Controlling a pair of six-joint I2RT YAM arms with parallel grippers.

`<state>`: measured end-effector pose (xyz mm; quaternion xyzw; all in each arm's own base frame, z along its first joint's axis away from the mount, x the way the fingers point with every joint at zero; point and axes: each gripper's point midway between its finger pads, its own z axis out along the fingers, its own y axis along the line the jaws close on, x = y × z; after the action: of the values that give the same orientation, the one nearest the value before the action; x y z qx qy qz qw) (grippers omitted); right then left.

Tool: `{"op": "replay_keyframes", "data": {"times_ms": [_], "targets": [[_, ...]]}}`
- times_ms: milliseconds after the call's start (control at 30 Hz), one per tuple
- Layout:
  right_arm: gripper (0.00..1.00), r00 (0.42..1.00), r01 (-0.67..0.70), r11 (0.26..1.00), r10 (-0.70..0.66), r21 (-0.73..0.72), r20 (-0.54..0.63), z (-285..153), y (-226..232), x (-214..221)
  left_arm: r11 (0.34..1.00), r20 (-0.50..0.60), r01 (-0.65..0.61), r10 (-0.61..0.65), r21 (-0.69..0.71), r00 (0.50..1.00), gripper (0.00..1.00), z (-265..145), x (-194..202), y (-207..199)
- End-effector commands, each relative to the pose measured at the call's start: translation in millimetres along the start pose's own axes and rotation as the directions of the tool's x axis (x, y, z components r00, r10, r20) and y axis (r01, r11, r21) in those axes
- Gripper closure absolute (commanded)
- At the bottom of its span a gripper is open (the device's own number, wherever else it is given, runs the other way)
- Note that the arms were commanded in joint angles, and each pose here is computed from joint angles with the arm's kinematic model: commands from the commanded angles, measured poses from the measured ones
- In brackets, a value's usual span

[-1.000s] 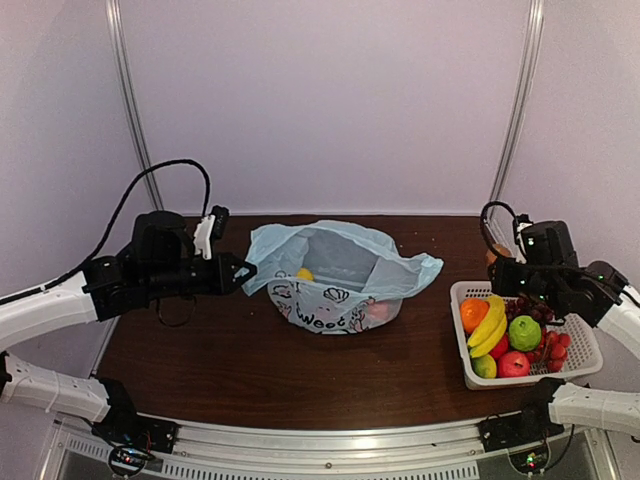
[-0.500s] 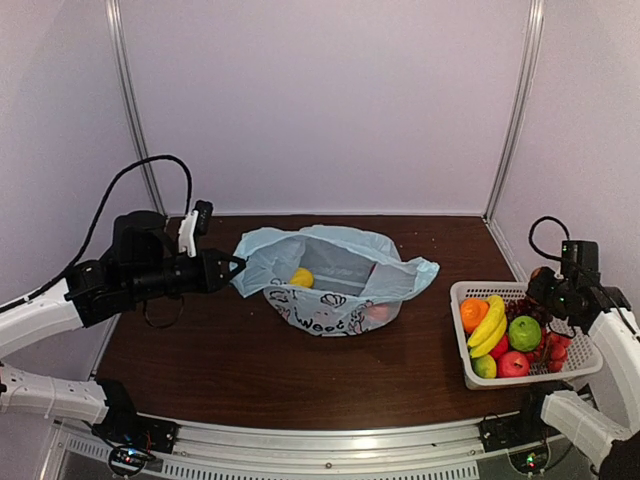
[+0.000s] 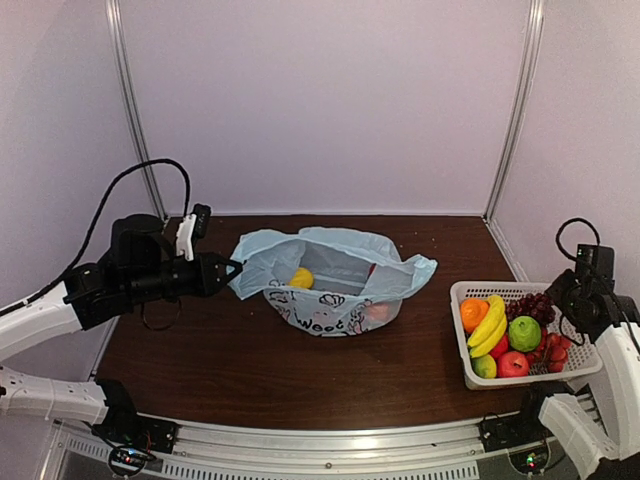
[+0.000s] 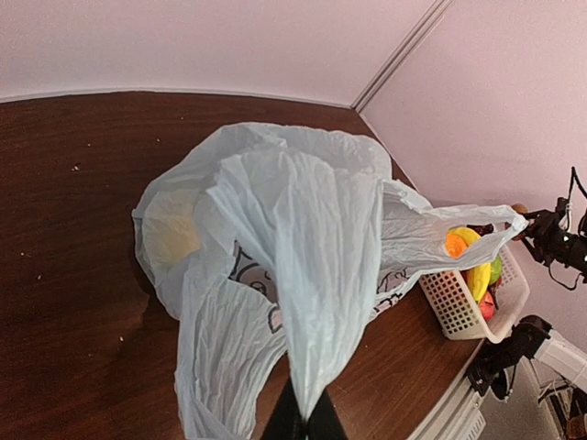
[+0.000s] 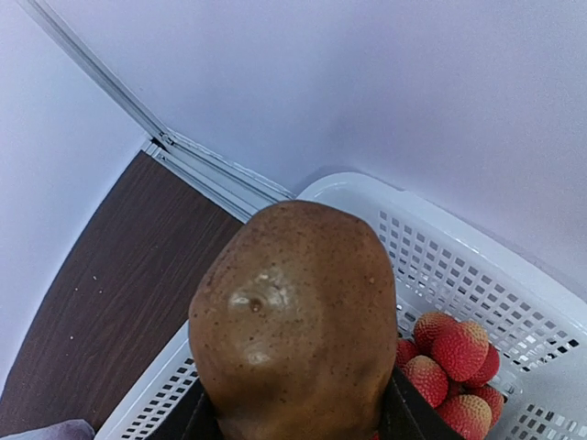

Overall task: Untie the knot of the plastic bag and take out the fruit
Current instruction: Place the fake fruit in the bin.

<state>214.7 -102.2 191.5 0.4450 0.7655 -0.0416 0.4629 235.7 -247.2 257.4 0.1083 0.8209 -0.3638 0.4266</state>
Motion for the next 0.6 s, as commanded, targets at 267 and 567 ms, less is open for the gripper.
{"op": "replay_keyframes", "data": {"times_ms": [267, 567], "targets": [[0.49, 0.979, -0.204, 0.973, 0.204, 0.104, 0.019, -16.8, -39.4, 16.7, 0.996, 0.008, -0.044, 0.044, 0.075, 0.999, 1.00, 7.7, -8.8, -15.0], [0.17, 0.967, -0.247, 0.962, 0.237, 0.113, 0.092, -30.2, -54.0, 11.6, 0.995, 0.013, -0.056, 0.055, 0.083, 0.998, 1.00, 6.1, -10.6, -17.0]]}}
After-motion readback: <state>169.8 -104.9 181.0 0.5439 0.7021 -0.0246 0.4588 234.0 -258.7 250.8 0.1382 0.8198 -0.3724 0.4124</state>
